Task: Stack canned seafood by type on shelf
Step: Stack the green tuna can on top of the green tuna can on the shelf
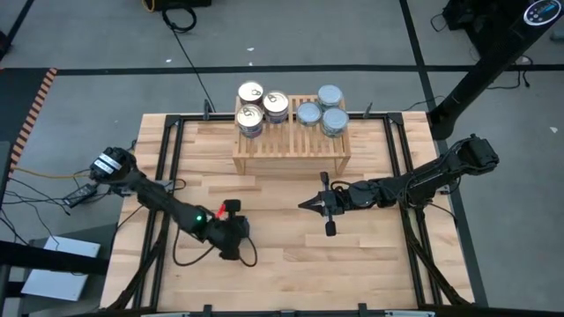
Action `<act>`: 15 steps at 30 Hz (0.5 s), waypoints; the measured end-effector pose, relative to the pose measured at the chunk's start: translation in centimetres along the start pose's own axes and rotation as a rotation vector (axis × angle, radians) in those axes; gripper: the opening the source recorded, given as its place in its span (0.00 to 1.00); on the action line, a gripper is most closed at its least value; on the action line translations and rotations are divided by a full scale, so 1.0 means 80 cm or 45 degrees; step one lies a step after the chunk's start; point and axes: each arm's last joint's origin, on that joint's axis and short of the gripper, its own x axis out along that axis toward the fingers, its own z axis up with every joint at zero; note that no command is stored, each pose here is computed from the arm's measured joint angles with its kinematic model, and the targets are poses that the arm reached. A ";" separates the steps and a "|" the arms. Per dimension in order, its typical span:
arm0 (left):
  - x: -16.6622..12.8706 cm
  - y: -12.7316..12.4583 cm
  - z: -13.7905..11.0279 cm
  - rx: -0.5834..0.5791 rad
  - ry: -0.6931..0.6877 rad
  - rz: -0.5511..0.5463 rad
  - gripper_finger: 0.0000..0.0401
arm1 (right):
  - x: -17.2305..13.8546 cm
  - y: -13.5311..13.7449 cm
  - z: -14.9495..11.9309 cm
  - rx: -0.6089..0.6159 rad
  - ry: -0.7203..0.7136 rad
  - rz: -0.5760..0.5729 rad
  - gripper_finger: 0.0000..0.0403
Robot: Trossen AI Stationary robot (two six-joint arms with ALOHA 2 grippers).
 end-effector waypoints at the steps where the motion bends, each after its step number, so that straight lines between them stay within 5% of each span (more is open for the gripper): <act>1: 0.001 0.002 0.003 0.007 -0.017 -0.001 0.01 | 0.000 0.000 0.000 0.000 0.000 0.000 0.02; 8: -0.010 0.005 0.027 0.043 -0.020 -0.158 0.01 | 0.000 0.000 0.000 0.000 0.000 0.000 0.02; 15: -0.028 0.009 0.023 0.003 0.255 -0.123 0.01 | 0.000 0.000 0.000 0.000 0.001 0.000 0.02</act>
